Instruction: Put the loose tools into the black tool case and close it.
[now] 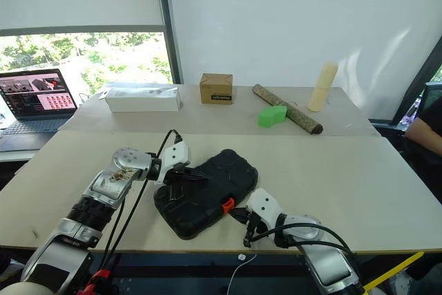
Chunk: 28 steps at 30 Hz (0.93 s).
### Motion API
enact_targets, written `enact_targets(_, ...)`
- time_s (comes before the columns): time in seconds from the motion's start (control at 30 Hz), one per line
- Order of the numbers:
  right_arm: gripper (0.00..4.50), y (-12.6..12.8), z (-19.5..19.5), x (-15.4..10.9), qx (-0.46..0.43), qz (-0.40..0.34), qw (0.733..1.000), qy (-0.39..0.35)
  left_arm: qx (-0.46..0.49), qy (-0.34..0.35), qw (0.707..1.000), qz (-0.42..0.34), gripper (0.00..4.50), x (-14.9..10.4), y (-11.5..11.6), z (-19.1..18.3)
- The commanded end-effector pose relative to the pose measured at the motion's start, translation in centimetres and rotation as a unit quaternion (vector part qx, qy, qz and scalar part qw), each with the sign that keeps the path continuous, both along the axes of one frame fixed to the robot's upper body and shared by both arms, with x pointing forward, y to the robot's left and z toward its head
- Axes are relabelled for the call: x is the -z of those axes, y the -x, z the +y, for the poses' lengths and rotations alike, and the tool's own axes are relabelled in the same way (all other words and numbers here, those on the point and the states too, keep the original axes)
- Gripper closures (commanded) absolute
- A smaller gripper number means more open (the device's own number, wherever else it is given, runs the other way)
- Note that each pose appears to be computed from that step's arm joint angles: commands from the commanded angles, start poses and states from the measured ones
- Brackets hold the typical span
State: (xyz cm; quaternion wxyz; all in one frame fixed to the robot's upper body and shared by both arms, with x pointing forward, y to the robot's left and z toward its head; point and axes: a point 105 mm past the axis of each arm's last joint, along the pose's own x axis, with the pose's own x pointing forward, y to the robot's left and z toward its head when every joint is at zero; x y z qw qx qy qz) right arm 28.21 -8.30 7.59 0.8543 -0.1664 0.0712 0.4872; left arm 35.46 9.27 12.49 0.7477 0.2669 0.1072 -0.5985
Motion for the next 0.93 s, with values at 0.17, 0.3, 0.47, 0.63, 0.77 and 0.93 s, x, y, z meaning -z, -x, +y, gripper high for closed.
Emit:
enact_targets(0.17,4.45,0.0,0.9,-3.4,-0.017,-0.067,0.997,-0.032,-0.026,-0.069,0.993,0.097,4.5,6.5,1.6,1.6)
enact_targets(0.3,4.45,1.3,-1.5,-3.2,0.003,-0.061,0.998,-0.026,-0.021,0.077,0.997,0.0,4.5,1.8,0.8,1.2)
enact_targets(0.47,2.98,3.3,-6.5,-5.0,0.044,-0.076,0.995,-0.04,-0.08,0.179,0.979,-0.05,2.99,-2.7,2.1,7.4)
enact_targets(0.63,1.25,4.1,-9.7,-5.7,0.042,-0.11,0.993,0.002,-0.162,0.136,0.976,-0.057,1.0,-1.5,4.3,12.9)
enact_targets(0.77,0.03,4.8,-11.8,-5.9,0.005,-0.116,0.993,0.005,-0.214,0.104,0.969,-0.066,0.0,0.1,6.9,15.9)
enact_targets(0.93,0.03,4.1,-13.8,-5.8,0.014,-0.109,0.994,0.015,-0.233,0.095,0.964,-0.085,0.0,0.7,8.2,17.0)
